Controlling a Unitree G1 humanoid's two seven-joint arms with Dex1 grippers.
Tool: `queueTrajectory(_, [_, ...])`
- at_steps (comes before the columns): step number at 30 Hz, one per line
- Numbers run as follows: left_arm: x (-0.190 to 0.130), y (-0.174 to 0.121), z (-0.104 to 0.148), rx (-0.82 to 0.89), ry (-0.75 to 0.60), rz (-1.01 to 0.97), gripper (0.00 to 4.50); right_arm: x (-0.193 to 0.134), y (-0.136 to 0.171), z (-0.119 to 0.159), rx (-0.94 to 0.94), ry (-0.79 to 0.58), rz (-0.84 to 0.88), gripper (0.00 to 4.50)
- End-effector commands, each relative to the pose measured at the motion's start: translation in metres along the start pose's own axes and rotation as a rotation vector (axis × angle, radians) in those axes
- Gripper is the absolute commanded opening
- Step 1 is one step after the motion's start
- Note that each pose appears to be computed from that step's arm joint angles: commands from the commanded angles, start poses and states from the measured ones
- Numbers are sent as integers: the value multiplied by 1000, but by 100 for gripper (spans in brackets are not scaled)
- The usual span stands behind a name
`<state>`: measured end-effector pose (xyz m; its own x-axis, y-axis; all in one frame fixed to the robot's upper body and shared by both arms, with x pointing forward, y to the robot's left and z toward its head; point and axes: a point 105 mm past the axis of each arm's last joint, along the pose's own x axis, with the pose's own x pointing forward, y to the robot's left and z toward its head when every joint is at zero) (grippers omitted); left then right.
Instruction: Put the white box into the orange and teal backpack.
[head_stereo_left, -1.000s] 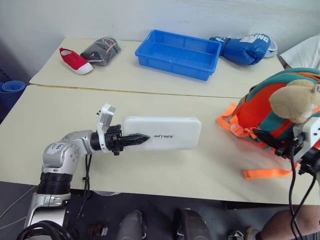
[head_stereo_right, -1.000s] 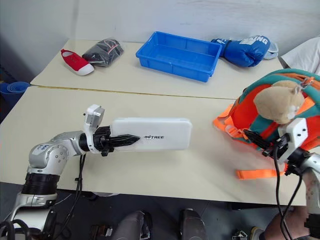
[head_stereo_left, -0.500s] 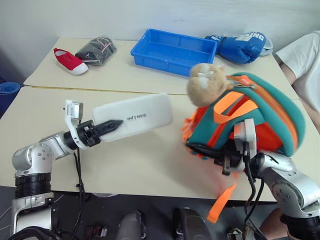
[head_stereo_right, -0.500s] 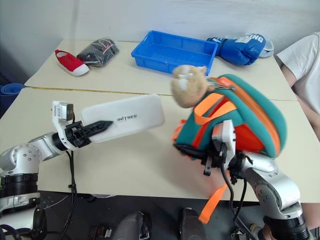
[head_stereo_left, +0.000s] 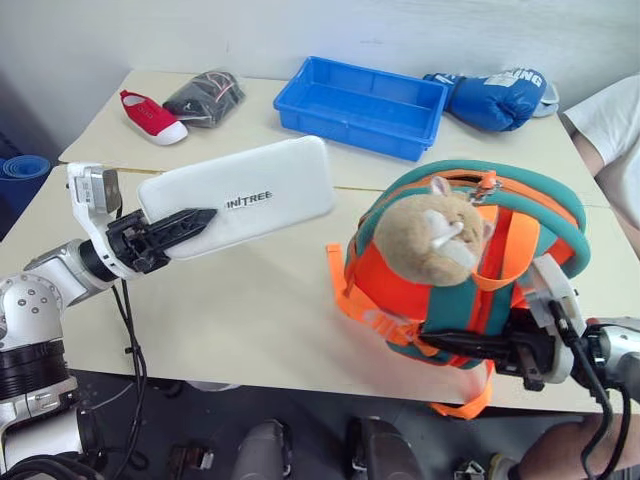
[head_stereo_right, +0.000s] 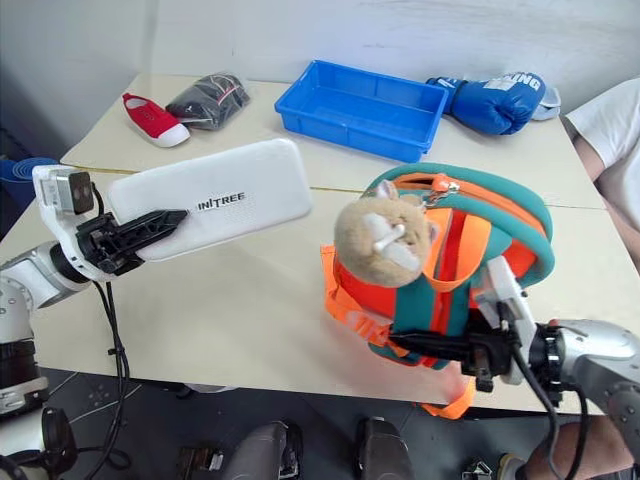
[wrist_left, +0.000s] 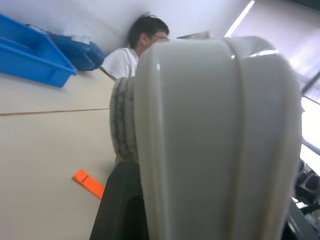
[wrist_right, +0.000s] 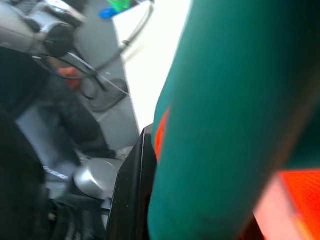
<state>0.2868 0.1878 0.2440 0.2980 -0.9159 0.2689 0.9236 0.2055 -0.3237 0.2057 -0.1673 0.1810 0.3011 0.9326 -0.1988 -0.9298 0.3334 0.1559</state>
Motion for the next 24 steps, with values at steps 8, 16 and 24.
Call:
queueTrajectory(8, [74, -19, -13, 288, 115, -257, 128, -10, -11, -5, -59, 32, -30, 5])
queueTrajectory(16, [88, -18, -40, 490, 352, -340, 128, -9, -12, -9, -60, 20, -44, 5])
queueTrajectory(24, [149, -10, -57, 611, 492, -316, 128, -7, -9, -10, -60, 16, -39, 5])
